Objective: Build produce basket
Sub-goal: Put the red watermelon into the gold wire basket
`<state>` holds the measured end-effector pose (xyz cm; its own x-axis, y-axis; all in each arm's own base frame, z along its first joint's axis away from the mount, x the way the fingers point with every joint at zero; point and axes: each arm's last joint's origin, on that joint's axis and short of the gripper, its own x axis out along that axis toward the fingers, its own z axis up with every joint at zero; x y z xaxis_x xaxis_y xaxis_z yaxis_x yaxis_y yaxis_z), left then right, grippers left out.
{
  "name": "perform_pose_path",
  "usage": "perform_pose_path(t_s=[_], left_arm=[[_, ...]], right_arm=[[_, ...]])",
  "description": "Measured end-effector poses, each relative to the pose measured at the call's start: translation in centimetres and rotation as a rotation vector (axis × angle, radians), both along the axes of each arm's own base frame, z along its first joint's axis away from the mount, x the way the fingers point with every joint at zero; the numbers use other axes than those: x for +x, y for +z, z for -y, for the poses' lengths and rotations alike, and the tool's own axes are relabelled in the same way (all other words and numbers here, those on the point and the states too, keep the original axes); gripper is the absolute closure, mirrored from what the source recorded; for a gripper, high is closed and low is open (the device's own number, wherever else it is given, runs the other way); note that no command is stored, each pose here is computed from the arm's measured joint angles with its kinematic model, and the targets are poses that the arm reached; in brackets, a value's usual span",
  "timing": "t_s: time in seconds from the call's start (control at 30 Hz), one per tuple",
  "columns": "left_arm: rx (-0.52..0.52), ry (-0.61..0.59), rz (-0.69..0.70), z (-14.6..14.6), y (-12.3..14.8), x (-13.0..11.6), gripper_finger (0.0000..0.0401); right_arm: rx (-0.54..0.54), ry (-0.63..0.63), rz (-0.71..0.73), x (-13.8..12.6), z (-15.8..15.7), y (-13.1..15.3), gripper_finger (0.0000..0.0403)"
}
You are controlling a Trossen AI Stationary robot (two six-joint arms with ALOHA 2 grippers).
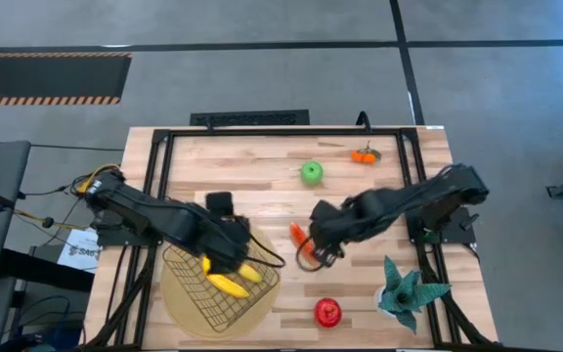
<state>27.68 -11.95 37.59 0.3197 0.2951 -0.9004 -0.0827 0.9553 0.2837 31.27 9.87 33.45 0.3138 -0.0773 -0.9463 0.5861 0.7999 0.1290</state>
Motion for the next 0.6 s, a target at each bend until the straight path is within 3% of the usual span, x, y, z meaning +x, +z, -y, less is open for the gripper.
perform_pose_path(t_s=[0.27,0.6], left_arm=[[-0.041,0.033,0.068,-2.5,1.6,-5.4,0.0090],[-0.087,0.121,0.091,-4.7,0.0,-10.2,0.0090]], right_arm=[[0.002,-0.193,-0.097,4.0,-1.5,-6.0,0.0181],[0.004,-0.276,-0.177,6.4,-0.9,-10.2,0.0174]])
